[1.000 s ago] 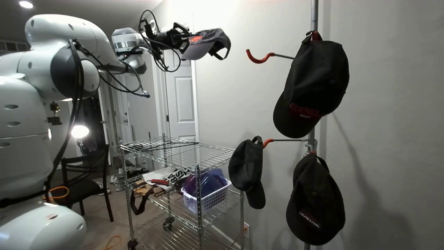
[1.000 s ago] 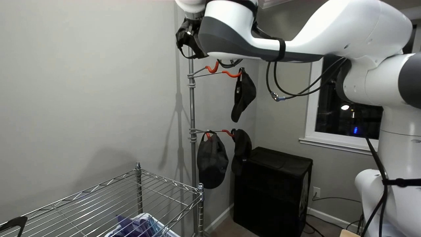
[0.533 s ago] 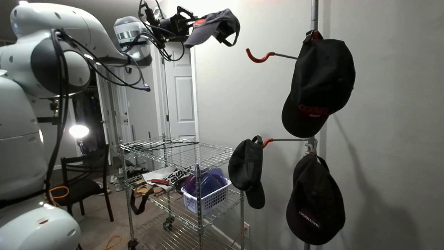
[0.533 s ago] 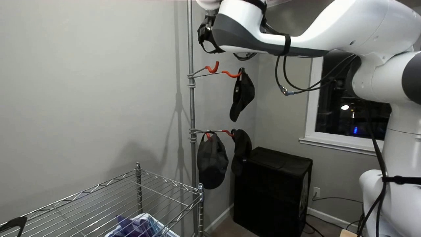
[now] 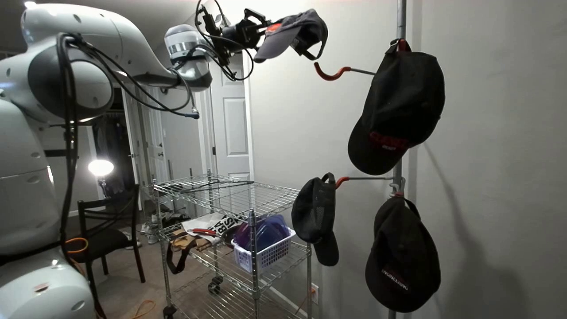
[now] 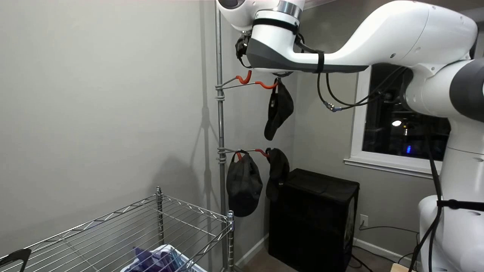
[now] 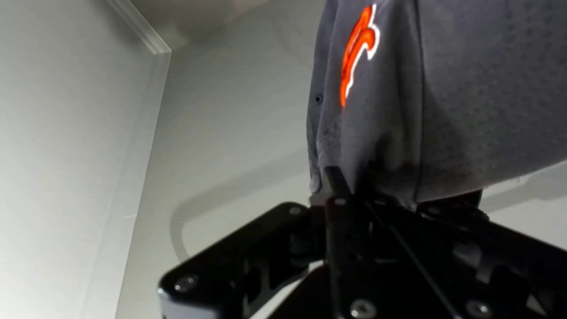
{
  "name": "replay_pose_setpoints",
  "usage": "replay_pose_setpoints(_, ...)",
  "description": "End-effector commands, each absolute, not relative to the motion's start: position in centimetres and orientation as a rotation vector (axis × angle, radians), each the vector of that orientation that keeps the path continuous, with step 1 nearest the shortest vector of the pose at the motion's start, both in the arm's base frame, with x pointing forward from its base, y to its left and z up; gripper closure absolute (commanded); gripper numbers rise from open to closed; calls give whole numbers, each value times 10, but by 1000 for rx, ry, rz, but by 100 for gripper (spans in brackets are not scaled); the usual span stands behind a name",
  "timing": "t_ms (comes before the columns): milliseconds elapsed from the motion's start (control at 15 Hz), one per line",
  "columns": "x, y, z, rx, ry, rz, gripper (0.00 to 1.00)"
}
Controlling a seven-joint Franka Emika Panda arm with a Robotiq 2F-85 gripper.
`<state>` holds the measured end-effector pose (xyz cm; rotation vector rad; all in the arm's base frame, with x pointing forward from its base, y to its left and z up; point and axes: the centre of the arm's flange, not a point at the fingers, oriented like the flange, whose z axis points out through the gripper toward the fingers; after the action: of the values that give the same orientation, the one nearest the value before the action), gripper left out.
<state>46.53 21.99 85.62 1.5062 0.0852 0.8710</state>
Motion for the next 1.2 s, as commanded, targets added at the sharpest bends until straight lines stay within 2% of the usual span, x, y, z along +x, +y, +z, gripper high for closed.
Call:
replay_pose_setpoints(0, 463, 219, 848, 1452, 86, 939, 97)
replay_pose_setpoints(733, 522, 201, 783, 1401, 102, 831, 97)
replay_pose_setpoints(1133, 518, 216, 738, 1486, 351, 708, 97)
